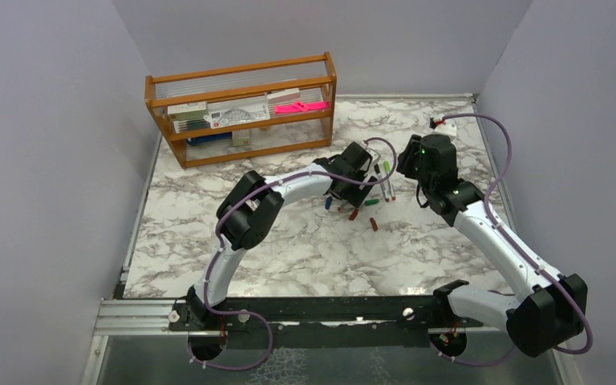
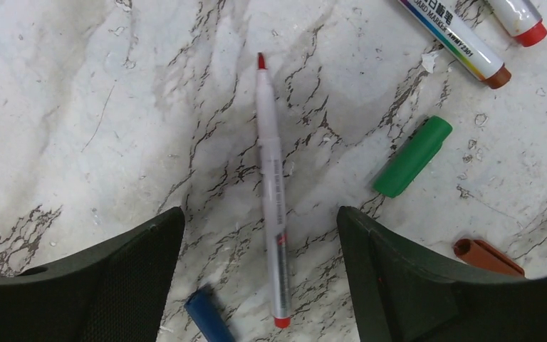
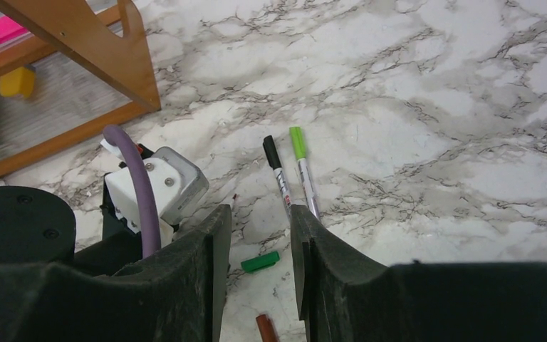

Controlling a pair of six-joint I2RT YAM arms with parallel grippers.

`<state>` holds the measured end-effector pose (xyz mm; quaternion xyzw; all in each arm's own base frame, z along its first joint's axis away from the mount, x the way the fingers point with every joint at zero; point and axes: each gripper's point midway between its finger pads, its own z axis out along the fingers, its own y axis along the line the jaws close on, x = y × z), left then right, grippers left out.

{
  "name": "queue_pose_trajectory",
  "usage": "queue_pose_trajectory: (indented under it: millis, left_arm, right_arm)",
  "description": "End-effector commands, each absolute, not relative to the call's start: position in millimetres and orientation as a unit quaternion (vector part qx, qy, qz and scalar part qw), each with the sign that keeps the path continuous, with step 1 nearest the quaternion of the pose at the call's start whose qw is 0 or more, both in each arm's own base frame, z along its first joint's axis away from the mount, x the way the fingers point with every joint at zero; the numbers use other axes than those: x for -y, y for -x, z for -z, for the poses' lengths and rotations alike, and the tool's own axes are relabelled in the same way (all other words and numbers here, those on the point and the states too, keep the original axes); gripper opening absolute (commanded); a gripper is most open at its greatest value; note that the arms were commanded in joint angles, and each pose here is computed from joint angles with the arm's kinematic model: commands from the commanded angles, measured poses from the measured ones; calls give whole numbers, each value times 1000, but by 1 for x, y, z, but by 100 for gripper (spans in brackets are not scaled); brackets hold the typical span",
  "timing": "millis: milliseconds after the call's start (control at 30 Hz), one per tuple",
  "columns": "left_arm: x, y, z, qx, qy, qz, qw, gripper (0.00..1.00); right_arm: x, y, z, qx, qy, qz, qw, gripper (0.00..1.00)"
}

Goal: Insert the pens into the pen caps

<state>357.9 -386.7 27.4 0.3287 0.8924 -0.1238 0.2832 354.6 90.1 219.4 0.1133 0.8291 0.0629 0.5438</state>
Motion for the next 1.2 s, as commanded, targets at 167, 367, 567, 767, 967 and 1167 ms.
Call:
queue_pose_trajectory:
  millis: [167, 367, 567, 767, 967, 1167]
  left_arm:
    - [391, -353, -11, -897, -337, 110, 265, 48]
    - [392, -349, -14, -894, -345, 116, 260, 0]
    - [401, -350, -55, -874, -344, 162, 303, 0]
    - [422, -340, -129, -793, -311, 330, 407, 0]
    - [429, -325, -180, -727, -283, 420, 464, 0]
    - [429, -314, -224, -670, -278, 467, 506, 0]
  right_arm:
    - [-84, -356, -223, -821, -117, -51, 556, 36]
    - [-86, -355, -223, -821, -113, -57, 557, 36]
    - [-108, -354, -218, -827, -94, -110, 543, 39]
    - [-143, -347, -226, -823, -91, -215, 518, 41]
    - [-155, -342, -226, -818, -93, -255, 506, 54]
    - [-165, -341, -230, -807, -93, -290, 506, 54]
